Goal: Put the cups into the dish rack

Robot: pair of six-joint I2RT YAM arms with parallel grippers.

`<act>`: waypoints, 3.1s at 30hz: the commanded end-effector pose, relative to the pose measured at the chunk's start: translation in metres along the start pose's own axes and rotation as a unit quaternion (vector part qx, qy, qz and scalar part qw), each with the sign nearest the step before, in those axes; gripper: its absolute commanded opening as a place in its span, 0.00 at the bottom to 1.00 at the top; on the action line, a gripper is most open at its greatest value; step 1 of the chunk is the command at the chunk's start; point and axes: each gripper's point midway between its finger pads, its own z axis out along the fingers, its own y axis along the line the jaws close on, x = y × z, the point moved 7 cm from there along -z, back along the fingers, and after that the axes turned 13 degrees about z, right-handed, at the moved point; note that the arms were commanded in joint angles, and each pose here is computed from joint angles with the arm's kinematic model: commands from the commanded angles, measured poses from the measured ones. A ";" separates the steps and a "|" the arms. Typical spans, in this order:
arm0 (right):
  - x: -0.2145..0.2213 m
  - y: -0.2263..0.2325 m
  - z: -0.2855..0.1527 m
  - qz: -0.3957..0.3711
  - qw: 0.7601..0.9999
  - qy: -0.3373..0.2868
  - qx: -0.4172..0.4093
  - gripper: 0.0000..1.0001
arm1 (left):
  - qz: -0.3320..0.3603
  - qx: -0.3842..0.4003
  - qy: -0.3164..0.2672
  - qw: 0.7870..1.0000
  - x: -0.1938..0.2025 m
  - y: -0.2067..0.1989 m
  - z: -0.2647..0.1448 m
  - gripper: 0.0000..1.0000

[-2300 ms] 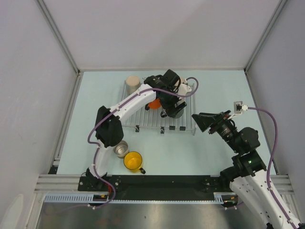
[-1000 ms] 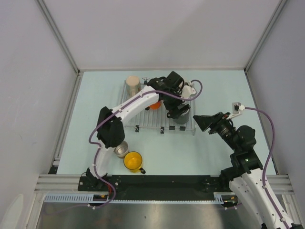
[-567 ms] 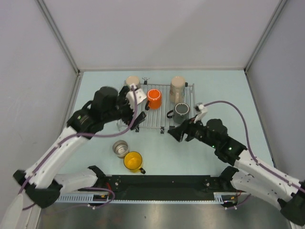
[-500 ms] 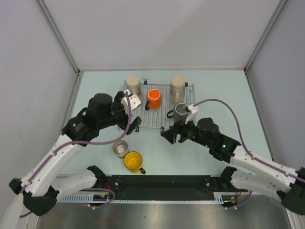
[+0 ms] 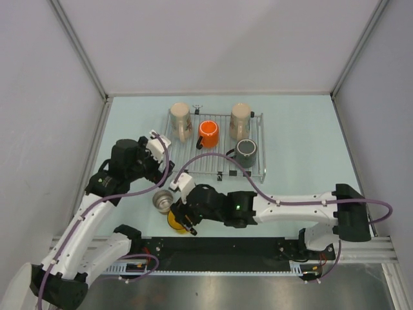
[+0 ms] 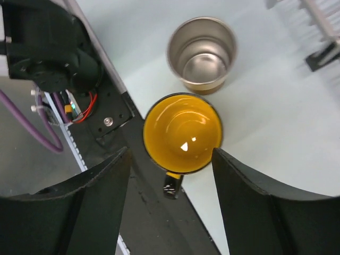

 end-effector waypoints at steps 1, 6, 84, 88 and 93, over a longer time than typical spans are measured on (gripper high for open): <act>0.009 0.025 0.009 -0.048 0.998 0.020 0.018 0.67 | -0.033 -0.030 -0.030 0.999 0.002 0.021 0.007 1.00; 0.030 0.034 0.038 -0.065 0.995 0.063 0.030 0.66 | -0.068 -0.028 -0.029 0.997 0.012 0.033 0.011 1.00; -0.113 -0.077 -0.112 0.211 0.822 -0.320 -0.422 0.00 | -0.136 0.471 -0.252 0.835 -0.100 -0.041 0.003 0.85; -0.104 -0.082 -0.103 0.224 0.821 -0.318 -0.418 0.00 | -0.149 0.464 -0.255 0.835 -0.099 -0.030 0.002 0.50; -0.086 -0.083 -0.081 0.241 0.838 -0.288 -0.395 0.00 | -0.159 0.424 -0.266 0.851 -0.104 -0.008 -0.001 0.15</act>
